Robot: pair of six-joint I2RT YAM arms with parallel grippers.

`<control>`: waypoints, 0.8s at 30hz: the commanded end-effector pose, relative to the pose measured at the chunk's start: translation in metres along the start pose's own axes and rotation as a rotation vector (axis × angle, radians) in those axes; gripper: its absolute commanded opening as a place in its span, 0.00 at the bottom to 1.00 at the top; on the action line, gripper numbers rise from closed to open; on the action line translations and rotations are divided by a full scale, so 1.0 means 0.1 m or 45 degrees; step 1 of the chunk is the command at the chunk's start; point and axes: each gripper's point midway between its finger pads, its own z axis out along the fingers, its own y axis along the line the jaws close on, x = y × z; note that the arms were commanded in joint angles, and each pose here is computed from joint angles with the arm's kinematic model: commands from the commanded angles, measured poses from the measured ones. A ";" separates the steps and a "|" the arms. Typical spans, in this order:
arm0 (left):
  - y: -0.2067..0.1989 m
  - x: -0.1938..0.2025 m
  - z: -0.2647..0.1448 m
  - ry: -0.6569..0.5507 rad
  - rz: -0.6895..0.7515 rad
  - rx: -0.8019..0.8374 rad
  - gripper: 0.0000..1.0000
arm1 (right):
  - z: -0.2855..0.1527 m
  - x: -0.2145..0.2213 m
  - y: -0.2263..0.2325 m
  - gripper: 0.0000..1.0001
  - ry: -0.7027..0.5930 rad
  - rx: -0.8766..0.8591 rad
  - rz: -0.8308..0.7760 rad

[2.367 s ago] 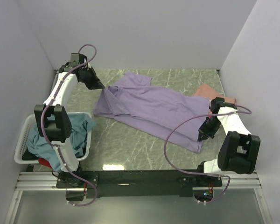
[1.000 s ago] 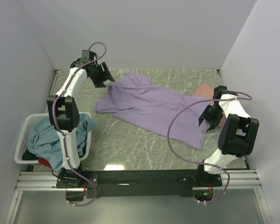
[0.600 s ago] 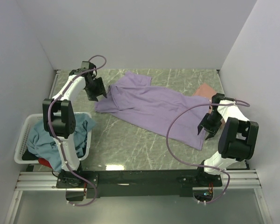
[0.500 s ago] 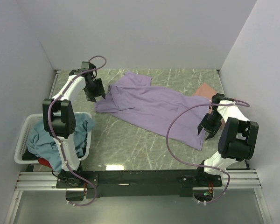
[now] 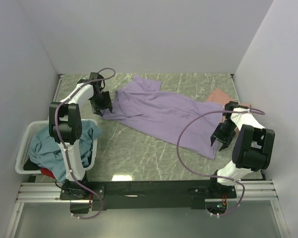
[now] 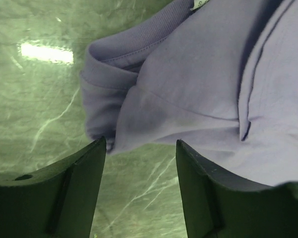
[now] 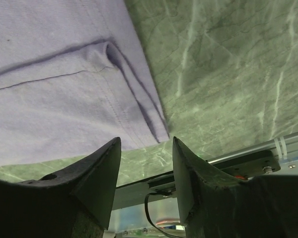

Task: Fold and stack the t-shirts
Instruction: Fold the tshirt

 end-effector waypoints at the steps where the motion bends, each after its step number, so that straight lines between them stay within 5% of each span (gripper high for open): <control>1: -0.09 -0.03 0.08 -0.004 0.013 0.061 0.63 | 0.00 -0.07 -0.08 0.52 -0.048 0.045 0.011; 9: -0.06 -0.03 0.23 0.020 0.016 0.046 0.57 | 0.13 -0.06 -0.03 0.49 0.019 0.024 -0.001; 16: -0.14 -0.13 0.18 0.001 0.010 0.086 0.25 | 0.23 -0.08 -0.02 0.45 0.047 0.036 -0.002; 24: -0.21 -0.34 0.10 -0.044 0.072 0.105 0.17 | 0.31 -0.10 -0.01 0.40 0.075 0.052 -0.004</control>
